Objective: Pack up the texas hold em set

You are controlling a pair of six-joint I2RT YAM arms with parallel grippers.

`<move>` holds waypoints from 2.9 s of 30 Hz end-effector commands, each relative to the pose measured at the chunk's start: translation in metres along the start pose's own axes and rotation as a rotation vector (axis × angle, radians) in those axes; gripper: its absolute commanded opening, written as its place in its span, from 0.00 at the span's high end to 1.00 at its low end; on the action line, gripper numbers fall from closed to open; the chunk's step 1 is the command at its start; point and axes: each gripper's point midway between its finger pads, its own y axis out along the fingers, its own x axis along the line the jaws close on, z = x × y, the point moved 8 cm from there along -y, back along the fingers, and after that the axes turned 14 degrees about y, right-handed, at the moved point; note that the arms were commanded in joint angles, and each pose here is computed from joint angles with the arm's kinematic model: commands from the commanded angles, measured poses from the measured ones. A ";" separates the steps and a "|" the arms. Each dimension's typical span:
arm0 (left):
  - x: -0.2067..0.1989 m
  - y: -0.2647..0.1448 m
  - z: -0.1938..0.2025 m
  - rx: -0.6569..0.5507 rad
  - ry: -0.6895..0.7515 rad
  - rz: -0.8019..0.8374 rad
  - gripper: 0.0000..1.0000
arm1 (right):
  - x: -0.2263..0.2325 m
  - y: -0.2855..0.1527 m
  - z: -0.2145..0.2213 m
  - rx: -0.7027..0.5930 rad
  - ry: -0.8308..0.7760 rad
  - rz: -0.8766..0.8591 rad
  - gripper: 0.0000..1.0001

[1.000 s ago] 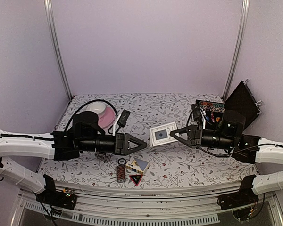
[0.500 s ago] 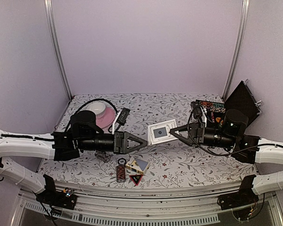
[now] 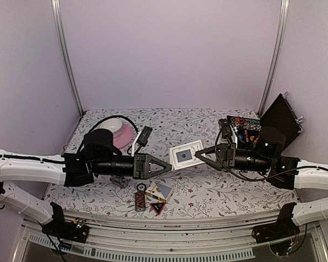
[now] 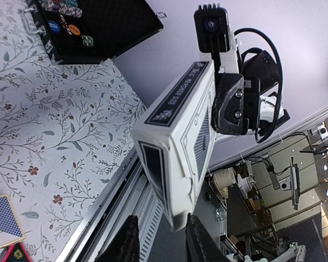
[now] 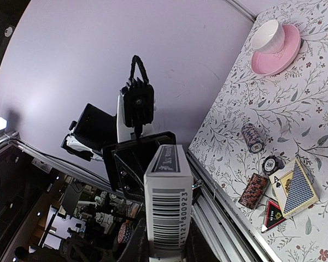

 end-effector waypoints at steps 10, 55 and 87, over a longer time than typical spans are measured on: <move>0.003 0.004 -0.006 -0.017 0.000 0.013 0.77 | 0.005 0.002 -0.001 0.005 -0.022 -0.042 0.83; 0.027 -0.022 -0.010 -0.002 0.031 -0.232 0.44 | -0.036 -0.018 -0.024 -0.230 0.030 0.257 0.87; 0.131 -0.237 -0.109 -0.163 0.326 -0.988 0.05 | -0.130 -0.164 -0.183 -1.571 0.483 0.607 0.90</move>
